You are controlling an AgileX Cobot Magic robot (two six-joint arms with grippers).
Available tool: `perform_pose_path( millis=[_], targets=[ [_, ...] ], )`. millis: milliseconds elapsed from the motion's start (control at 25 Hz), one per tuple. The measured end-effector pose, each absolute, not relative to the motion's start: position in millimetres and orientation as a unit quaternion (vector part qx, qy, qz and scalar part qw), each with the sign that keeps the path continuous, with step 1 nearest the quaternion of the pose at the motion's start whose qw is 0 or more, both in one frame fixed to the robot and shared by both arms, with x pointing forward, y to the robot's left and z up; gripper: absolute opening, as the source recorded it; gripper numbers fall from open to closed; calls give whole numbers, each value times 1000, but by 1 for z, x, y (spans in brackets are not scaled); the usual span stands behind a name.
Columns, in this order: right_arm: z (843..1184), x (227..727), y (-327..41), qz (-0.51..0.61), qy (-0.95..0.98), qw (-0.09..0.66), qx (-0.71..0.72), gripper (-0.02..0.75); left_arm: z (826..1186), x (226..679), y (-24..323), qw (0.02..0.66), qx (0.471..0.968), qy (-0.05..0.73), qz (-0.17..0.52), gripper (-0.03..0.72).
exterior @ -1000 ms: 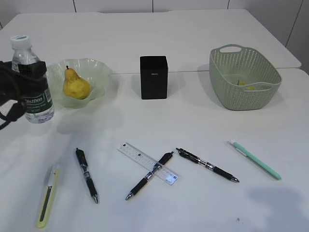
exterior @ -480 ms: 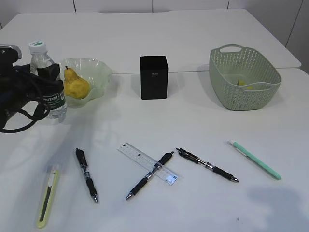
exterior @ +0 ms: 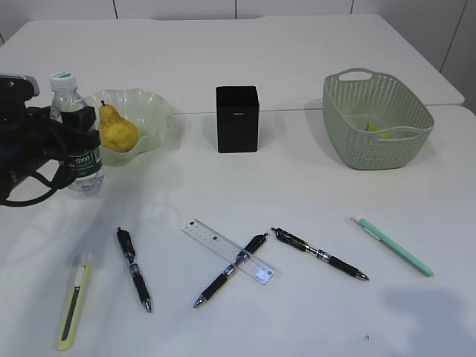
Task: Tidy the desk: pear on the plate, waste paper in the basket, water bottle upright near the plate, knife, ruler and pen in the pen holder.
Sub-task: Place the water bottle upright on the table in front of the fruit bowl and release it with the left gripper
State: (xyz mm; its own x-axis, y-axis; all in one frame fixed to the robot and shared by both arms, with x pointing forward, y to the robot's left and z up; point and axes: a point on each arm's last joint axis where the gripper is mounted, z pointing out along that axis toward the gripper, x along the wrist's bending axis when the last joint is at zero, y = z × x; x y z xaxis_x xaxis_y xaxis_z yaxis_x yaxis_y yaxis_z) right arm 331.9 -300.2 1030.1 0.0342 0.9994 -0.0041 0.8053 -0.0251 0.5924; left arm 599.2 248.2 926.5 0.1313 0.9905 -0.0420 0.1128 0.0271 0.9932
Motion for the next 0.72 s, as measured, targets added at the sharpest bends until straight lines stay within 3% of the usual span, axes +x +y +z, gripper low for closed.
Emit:
perform_pose_path(
  millis=[720],
  targets=[
    [1030,332,-300,215,661,226,683,496,904,596,248,500,564,511,412,339]
  ],
)
